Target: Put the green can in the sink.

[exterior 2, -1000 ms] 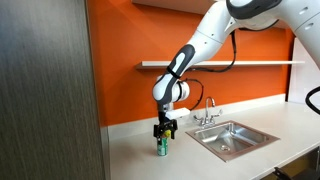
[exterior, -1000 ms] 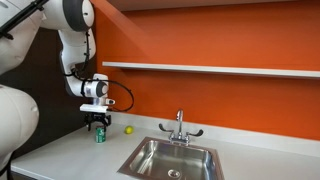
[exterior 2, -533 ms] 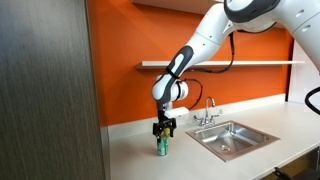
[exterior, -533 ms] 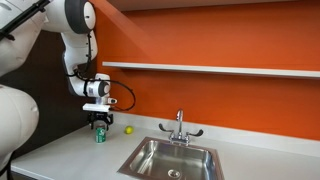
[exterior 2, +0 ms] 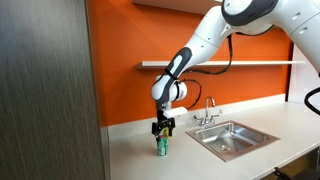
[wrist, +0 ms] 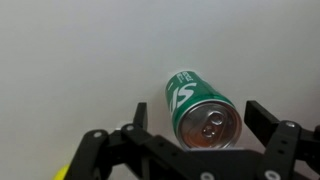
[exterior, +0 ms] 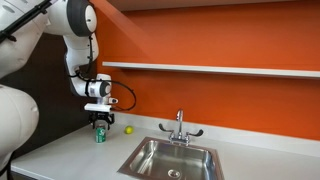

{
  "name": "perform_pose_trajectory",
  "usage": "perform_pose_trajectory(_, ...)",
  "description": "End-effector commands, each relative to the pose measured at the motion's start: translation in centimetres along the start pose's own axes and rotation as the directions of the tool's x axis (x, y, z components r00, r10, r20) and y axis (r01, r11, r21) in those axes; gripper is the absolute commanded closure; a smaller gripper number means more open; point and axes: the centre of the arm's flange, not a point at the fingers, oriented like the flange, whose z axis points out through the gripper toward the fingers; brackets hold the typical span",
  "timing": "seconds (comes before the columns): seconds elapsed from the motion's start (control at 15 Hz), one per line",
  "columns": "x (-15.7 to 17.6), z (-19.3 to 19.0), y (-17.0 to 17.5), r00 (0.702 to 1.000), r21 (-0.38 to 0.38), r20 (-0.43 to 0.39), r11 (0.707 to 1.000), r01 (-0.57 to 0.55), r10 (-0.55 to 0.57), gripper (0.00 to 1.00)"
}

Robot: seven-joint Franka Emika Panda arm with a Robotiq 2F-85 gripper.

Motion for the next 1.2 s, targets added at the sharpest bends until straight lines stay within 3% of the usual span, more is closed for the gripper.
perform_pose_trajectory(0.0, 1.1, 0.1, 0.1, 1.000, -0.009, -0.001, 1.000, 0.009, -0.009, 0.00)
perform_pose_trajectory(1.07, 1.5, 1.9, -0.9, 0.999, -0.009, 0.024, 1.000, 0.028, -0.028, 0.00)
perform_pose_trajectory(1.13, 1.5, 1.9, -0.9, 0.999, -0.010, 0.026, 1.000, 0.028, -0.028, 0.25)
